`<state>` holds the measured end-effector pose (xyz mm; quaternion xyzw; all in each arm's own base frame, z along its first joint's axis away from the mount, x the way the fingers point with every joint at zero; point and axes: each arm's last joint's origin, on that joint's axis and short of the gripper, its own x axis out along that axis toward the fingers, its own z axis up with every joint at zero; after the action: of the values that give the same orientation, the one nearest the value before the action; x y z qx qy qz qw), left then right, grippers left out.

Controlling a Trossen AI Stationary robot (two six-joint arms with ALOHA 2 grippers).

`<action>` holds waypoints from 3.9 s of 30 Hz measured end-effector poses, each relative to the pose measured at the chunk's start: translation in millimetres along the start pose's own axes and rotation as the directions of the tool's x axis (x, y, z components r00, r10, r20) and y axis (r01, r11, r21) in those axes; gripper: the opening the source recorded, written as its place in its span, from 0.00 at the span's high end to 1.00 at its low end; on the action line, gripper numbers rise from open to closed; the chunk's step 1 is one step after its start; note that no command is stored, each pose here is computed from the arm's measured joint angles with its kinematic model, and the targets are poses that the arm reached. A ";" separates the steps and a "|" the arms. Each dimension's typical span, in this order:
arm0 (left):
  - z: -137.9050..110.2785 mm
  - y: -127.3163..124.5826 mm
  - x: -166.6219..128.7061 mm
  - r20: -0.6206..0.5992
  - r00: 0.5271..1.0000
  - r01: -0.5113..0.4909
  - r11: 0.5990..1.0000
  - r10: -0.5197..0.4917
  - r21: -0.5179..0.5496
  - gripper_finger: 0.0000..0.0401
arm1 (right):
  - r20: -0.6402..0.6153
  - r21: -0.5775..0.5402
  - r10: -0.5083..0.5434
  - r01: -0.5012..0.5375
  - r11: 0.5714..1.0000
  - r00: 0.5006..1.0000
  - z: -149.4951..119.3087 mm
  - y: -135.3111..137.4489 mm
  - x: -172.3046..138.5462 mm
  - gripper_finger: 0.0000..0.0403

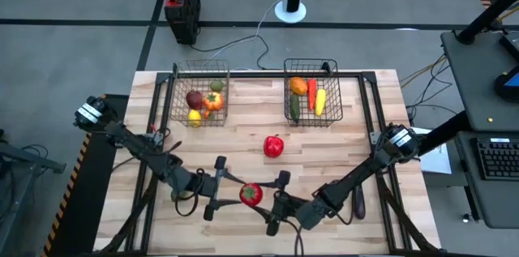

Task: Sort produce into baskets
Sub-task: Put the red tomato into the left yellow wire basket

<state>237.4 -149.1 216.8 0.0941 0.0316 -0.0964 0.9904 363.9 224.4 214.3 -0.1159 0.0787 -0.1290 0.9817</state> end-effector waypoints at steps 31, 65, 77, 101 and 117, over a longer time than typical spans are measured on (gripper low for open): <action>-12.8 2.0 20.0 0.031 0.999 0.016 0.999 -0.015 -0.051 0.30 | -0.022 -0.008 -0.002 0.002 1.000 1.000 -4.3 -1.5 1.8 0.26; -11.2 4.8 20.8 0.049 0.999 -0.014 0.999 0.016 -0.045 0.39 | -0.020 0.083 -0.039 0.041 0.996 0.999 -2.0 -7.8 8.4 0.16; -10.5 6.0 20.3 0.040 0.998 -0.055 0.998 0.056 -0.030 0.39 | -0.021 0.061 -0.050 0.051 0.997 0.999 -0.7 -8.1 8.4 0.10; 17.3 61.0 -23.5 -0.174 0.865 -0.444 0.880 0.470 0.170 0.39 | -0.032 0.046 -0.246 0.247 0.968 0.969 25.9 -30.7 -7.1 0.10; 12.8 208.5 -106.4 -0.627 0.467 -0.681 0.706 0.624 0.195 0.39 | -0.040 0.108 -0.245 0.248 0.963 0.969 24.0 -30.7 -6.7 0.10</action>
<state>174.8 69.1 275.5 0.0850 0.3398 0.3294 0.8768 354.8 202.4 245.8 -0.0679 0.0691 -0.2558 0.9619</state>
